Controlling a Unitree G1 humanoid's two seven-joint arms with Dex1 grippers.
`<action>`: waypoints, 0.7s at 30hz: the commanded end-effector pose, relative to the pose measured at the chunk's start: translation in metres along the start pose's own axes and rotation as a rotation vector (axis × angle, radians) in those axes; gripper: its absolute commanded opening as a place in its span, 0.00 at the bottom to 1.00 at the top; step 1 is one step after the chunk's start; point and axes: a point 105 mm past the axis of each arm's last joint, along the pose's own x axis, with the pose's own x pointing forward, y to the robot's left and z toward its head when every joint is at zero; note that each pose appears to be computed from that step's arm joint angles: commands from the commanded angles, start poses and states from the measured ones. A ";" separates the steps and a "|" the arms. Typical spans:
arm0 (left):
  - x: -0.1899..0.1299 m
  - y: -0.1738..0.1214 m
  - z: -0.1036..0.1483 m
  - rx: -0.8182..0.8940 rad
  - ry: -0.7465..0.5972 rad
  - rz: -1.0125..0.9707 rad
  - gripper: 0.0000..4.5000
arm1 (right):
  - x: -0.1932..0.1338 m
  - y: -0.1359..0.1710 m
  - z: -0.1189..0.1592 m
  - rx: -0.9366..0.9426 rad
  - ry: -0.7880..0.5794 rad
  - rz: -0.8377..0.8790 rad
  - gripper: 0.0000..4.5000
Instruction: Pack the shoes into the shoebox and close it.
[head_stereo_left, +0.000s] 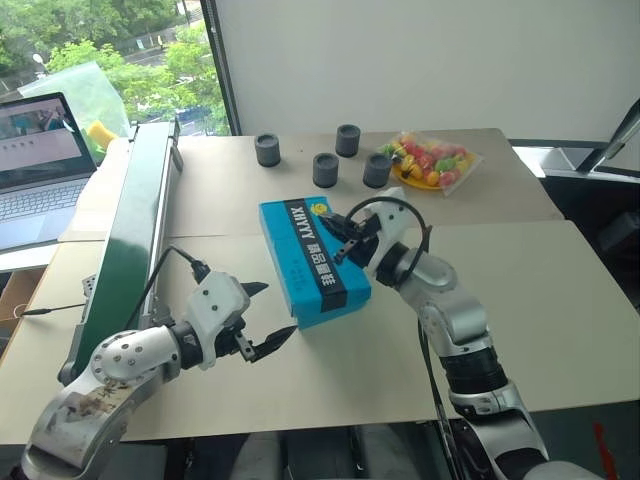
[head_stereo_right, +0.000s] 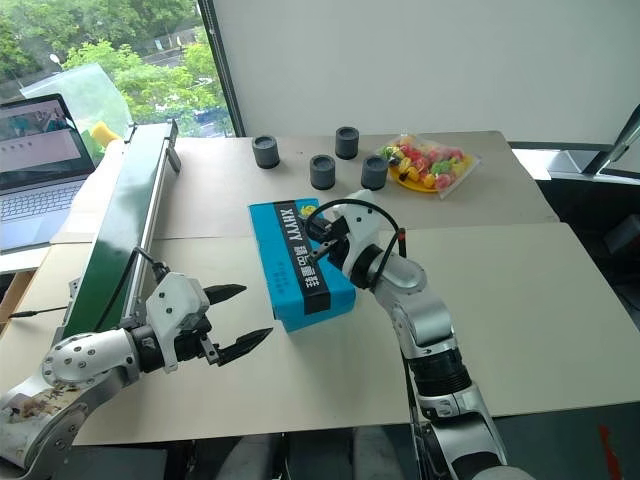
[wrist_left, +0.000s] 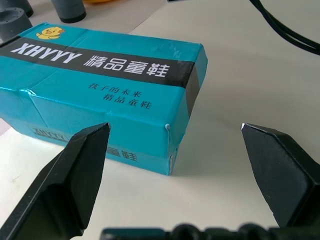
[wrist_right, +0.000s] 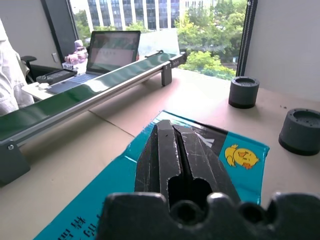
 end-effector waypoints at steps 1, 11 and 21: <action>-0.008 0.003 0.009 0.013 -0.033 0.046 1.00 | 0.013 0.026 0.019 0.002 -0.038 0.120 0.02; -0.021 0.012 0.008 -0.021 -0.043 0.158 1.00 | 0.078 0.016 -0.029 -0.047 0.199 0.182 0.02; -0.028 0.009 0.005 -0.037 -0.040 0.229 1.00 | 0.072 0.015 -0.089 0.026 0.494 0.224 0.02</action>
